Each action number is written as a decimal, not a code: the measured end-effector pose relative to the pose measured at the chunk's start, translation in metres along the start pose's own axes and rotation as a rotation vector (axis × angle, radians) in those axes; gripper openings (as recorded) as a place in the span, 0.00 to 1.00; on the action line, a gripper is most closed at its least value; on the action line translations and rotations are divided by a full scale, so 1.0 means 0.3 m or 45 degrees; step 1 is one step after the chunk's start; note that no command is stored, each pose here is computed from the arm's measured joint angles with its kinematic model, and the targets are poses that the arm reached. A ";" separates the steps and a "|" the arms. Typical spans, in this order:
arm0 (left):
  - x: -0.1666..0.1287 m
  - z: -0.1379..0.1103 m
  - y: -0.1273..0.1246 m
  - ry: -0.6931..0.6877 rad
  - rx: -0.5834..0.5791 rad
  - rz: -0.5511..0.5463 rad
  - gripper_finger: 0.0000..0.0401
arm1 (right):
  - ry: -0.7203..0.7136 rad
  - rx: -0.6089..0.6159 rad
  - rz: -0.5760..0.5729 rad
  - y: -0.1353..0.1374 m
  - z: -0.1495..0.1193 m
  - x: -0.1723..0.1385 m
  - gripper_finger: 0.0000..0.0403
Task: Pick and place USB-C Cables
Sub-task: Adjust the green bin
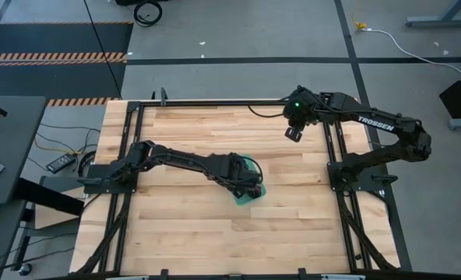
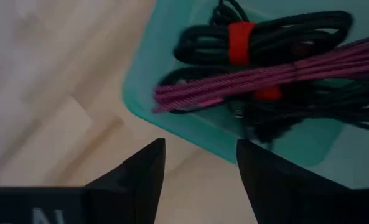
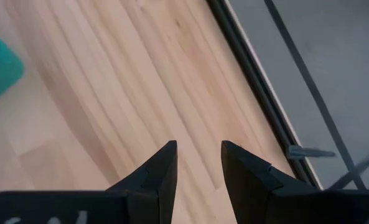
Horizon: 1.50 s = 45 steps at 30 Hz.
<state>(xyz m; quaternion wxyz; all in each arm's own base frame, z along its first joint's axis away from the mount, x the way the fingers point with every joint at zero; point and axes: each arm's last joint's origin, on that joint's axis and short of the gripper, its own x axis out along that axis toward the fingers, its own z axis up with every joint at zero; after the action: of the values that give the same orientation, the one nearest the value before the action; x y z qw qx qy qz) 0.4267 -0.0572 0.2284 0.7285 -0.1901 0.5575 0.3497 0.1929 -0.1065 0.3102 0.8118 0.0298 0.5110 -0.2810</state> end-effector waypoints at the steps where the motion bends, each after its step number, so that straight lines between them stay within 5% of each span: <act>1: -0.001 -0.001 -0.004 0.006 -0.029 -0.019 0.52 | -0.003 -0.009 0.014 0.001 0.001 0.000 0.32; 15: 0.006 -0.012 -0.024 0.100 -0.392 -0.089 0.53 | -0.211 -0.105 0.215 0.014 0.048 -0.005 0.32; 26: 0.107 -0.072 -0.033 0.148 -0.433 -0.069 0.53 | -0.215 -0.110 0.266 0.018 0.047 -0.006 0.32; 35: 0.120 -0.040 -0.010 0.131 -0.342 -0.064 0.52 | -0.218 -0.108 0.266 0.018 0.048 -0.006 0.32; 45: 0.119 -0.046 -0.014 0.193 -0.308 -0.097 0.39 | -0.211 -0.092 0.270 0.018 0.046 -0.006 0.32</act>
<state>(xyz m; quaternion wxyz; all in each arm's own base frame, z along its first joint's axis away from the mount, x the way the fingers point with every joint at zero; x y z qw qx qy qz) 0.4251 -0.0586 0.1900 0.6688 -0.3235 0.5572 0.3709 0.2064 -0.1059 0.3170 0.8769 0.0311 0.4460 -0.1764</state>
